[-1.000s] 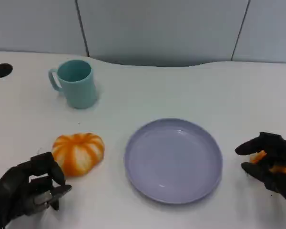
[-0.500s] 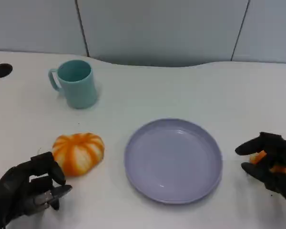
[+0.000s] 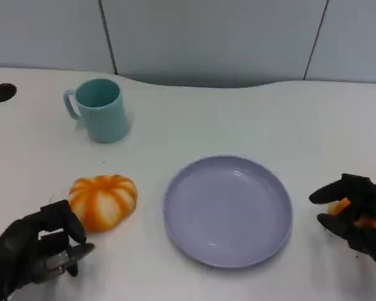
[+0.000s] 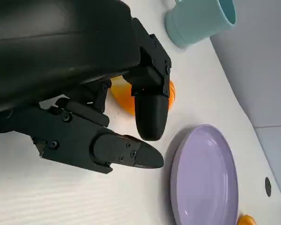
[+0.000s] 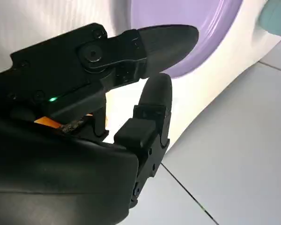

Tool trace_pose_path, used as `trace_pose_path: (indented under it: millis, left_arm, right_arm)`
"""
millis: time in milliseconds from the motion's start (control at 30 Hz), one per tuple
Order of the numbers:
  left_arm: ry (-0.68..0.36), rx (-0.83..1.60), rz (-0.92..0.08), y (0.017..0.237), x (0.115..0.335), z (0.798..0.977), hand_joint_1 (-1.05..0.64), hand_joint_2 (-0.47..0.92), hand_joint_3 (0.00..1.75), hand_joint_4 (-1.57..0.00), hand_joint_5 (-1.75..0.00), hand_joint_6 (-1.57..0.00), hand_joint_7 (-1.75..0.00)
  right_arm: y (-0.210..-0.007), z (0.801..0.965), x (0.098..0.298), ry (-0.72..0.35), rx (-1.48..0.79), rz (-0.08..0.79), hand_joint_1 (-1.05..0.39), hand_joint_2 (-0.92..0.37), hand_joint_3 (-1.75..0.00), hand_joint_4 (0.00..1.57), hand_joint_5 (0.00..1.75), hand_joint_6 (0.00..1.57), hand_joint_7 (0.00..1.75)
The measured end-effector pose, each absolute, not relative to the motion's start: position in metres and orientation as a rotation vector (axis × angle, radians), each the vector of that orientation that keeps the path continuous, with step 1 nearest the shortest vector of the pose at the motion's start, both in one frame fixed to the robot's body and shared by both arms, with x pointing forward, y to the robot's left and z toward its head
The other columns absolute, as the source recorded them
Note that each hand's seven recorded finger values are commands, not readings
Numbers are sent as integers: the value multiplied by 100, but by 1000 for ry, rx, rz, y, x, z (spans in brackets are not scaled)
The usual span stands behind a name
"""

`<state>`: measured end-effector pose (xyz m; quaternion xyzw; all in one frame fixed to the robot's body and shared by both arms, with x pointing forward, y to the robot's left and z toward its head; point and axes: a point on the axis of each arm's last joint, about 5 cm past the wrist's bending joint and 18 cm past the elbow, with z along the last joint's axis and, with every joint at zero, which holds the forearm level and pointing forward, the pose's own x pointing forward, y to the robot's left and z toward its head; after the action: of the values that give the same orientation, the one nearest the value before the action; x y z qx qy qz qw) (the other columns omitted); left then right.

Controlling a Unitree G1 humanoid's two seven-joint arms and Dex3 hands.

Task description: Grasp the bread from the table and place it into the plate.

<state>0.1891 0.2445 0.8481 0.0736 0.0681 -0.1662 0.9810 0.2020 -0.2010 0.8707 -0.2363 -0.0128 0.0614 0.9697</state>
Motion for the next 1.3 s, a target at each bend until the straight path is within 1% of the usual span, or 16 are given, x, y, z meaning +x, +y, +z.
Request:
trace_pose_path:
  millis: [267,333,400,467,533,567,633,667,700,767,833,900,933,967,1133,1300]
  left_arm:
    - [137,148,-335,244,189,848,-46,92,15,-70,-175,-52,-175]
    - [133,189,-328,244,189,851,-41,92,11,-61,-175,-39,-175]
    - [64,383,-318,239,193,867,-43,92,9,-56,-175,-32,-173]
    - [-56,601,-301,236,199,892,-46,92,6,-50,-175,-28,-164]
    - [-141,778,-293,235,202,911,-50,92,3,-37,-174,-33,-132]
    - [-157,840,-294,234,202,917,-51,92,2,-35,-174,-36,-120]
    - [-161,912,-301,229,202,923,-52,92,2,-32,-173,-40,-109]
    - [-158,926,-303,228,202,924,-54,92,3,-30,-167,-39,-101]
    - [-154,938,-304,227,202,924,-56,92,4,-29,-152,-43,-75]
    - [-140,990,-311,225,201,927,-59,92,7,-26,-126,-49,-33]
    - [-128,1075,-323,224,201,933,-60,92,8,-23,-109,-48,-16]
    - [-112,1137,-339,223,201,939,-62,92,9,-18,-99,-44,-8]
    - [-96,1164,-350,222,202,942,-65,92,9,-16,-84,-40,-4]
    - [-78,1189,-362,221,203,943,-66,92,9,-16,-79,-39,-3]
    - [-6,1258,-402,216,206,949,-68,88,5,-9,-68,-32,0]
    - [51,1312,-445,205,221,957,-68,84,1,-1,-63,-21,0]
  right_arm:
    - [-201,871,202,-27,-477,124,-27,-92,-20,74,115,76,74]
    - [-201,871,202,-27,-477,125,-27,-92,-20,74,115,75,74]
    - [-200,870,202,-24,-474,125,-26,-92,-20,74,116,75,74]
    - [-196,870,203,-25,-463,127,-26,-92,-19,75,116,75,74]
    - [-195,869,203,-26,-456,127,-26,-92,-19,74,116,75,74]
    - [-195,870,203,-26,-456,127,-26,-92,-19,74,116,75,74]
    - [-195,869,203,-26,-456,127,-26,-92,-19,74,116,75,74]
    - [-195,869,203,-26,-456,127,-26,-92,-19,74,116,75,74]
    - [-195,869,203,-26,-456,127,-26,-92,-19,74,116,75,74]
    - [-195,870,203,-27,-456,126,-26,-92,-19,73,116,75,74]
    - [-195,870,203,-27,-456,126,-26,-92,-19,73,116,75,74]
    - [-195,870,203,-27,-456,126,-27,-92,-19,73,116,75,74]
    - [-195,869,203,-26,-457,126,-27,-92,-19,73,117,75,74]
    - [-195,869,203,-26,-457,126,-27,-92,-19,73,117,75,74]
    - [-194,869,203,-27,-457,125,-27,-92,-19,74,118,76,75]
    - [-194,870,203,-33,-466,127,-27,-92,-20,74,117,76,75]
